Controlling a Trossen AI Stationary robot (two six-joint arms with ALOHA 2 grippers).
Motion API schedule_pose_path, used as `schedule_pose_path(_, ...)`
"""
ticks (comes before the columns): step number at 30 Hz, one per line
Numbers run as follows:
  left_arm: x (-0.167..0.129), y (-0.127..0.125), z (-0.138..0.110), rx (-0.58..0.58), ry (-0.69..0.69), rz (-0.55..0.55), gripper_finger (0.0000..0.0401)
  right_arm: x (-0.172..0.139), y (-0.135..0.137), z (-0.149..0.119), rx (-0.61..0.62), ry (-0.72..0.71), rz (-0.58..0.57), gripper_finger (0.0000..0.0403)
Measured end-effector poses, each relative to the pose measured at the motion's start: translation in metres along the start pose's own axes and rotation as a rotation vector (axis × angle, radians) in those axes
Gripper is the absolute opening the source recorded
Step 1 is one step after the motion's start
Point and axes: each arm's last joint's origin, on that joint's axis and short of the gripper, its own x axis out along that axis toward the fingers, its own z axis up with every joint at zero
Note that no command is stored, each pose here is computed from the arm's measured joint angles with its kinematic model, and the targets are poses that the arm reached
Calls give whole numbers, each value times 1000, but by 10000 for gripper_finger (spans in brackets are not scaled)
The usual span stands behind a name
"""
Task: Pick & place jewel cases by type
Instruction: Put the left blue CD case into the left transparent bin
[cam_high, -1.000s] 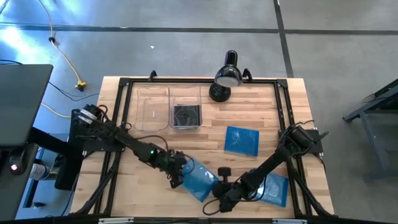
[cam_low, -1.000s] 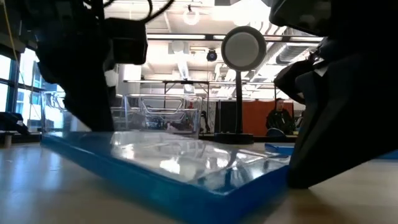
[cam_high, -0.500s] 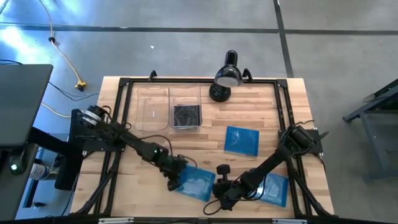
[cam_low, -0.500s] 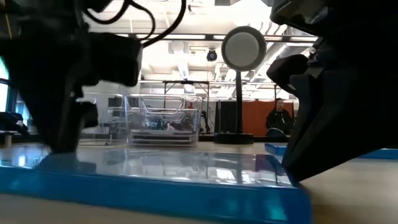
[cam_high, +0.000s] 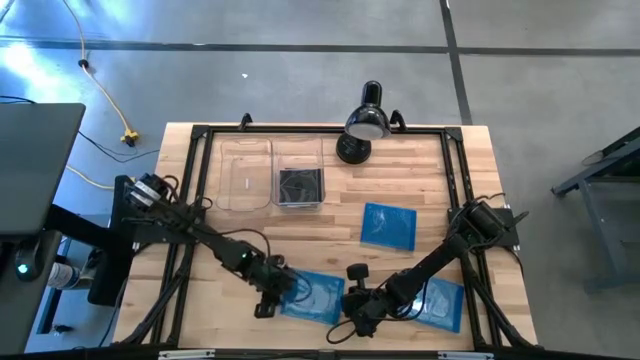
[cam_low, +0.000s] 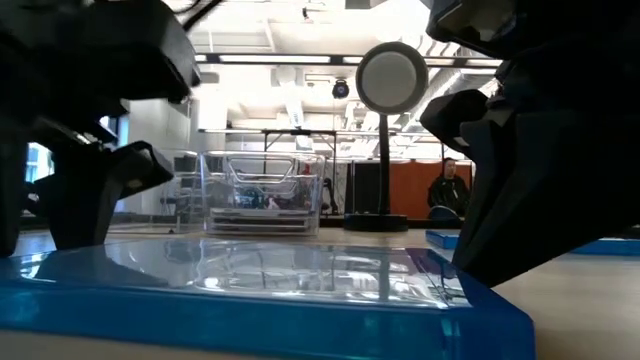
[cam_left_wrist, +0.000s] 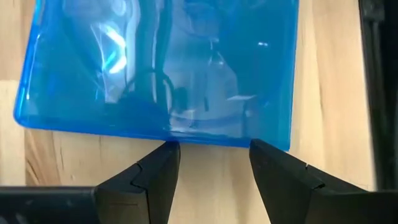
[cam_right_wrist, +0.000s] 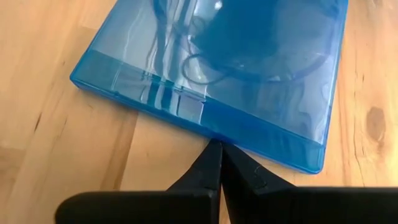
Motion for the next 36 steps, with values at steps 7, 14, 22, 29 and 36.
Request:
schedule_pose_path(7, 1, -5, -6, 200, -6, 63, 194, -1, 2, 1, 51, -19, 13, 0)
schedule_pose_path(14, 1, -1, -3, 49, 15, 12, 194, -1, 3, 2, 65, -34, 13, 0)
schedule_pose_path(22, -2, 3, 4, -399, 47, -95, 195, -4, 11, 0, 50, -65, -16, 0)
schedule_pose_path(29, -1, -2, 8, -679, 68, -197, 195, -4, 13, 0, 9, -73, -35, 0)
schedule_pose_path(36, -4, -22, 21, -603, -96, -356, 195, -4, 13, 0, 35, -81, -48, 0)
